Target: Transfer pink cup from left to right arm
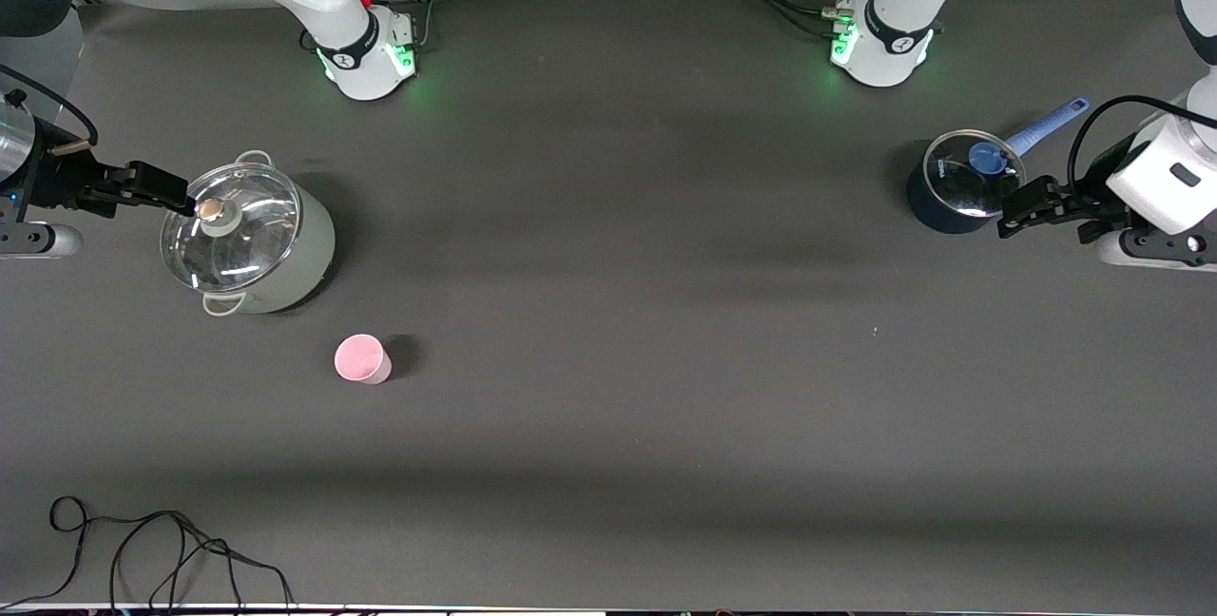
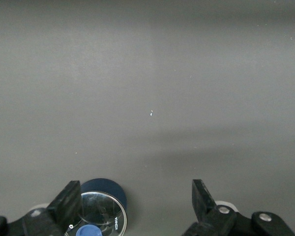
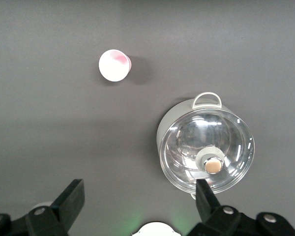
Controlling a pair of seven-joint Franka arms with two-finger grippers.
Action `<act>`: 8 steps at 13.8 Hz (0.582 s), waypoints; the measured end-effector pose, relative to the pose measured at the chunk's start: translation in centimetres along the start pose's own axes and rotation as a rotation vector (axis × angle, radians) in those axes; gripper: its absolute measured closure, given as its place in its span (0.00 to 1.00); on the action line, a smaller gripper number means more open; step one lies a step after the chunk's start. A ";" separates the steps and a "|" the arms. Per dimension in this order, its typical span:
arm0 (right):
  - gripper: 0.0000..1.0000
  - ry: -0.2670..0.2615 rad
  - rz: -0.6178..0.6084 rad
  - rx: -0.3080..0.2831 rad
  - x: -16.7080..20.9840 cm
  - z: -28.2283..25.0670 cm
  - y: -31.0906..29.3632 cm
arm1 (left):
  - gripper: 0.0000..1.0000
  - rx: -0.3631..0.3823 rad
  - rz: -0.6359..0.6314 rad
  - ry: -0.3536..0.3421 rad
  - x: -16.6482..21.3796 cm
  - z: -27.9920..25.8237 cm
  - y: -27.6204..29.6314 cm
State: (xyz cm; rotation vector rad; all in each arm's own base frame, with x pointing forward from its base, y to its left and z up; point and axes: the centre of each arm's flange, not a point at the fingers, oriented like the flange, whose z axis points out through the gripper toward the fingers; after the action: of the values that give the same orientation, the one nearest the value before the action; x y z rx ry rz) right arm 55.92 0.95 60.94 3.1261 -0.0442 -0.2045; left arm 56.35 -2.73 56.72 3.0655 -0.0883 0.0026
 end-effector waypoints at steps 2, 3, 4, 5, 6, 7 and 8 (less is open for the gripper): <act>0.00 0.000 -0.002 0.000 0.0 0.0 -0.1 | 0.00 0.005 -0.003 0.006 0.1 -0.3 -0.2; 0.00 0.000 -0.007 0.001 0.0 0.0 -0.3 | 0.00 0.011 -0.003 0.006 0.2 -0.3 -0.3; 0.00 -0.001 -0.013 0.002 0.0 0.1 -0.6 | 0.00 0.020 -0.001 0.005 0.3 -0.2 -0.3; 0.00 -0.002 -0.020 0.004 0.1 0.1 -0.9 | 0.00 0.033 0.003 0.004 0.4 -0.1 -0.4; 0.00 -0.002 -0.026 0.006 0.1 0.1 -1.1 | 0.00 0.048 0.006 0.002 0.5 0.0 -0.4; 0.00 -0.002 -0.030 0.008 0.1 0.1 -1.1 | 0.00 0.057 0.009 0.002 0.5 0.0 -0.4; 0.00 0.001 -0.030 0.011 0.1 0.0 -1.0 | 0.00 0.061 0.013 0.001 0.6 0.0 -0.3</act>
State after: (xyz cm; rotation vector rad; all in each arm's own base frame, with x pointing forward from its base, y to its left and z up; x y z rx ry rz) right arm 56.03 1.97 60.87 3.1392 0.0012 -0.2039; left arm 56.99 -2.48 56.66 3.1258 -0.1101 0.0080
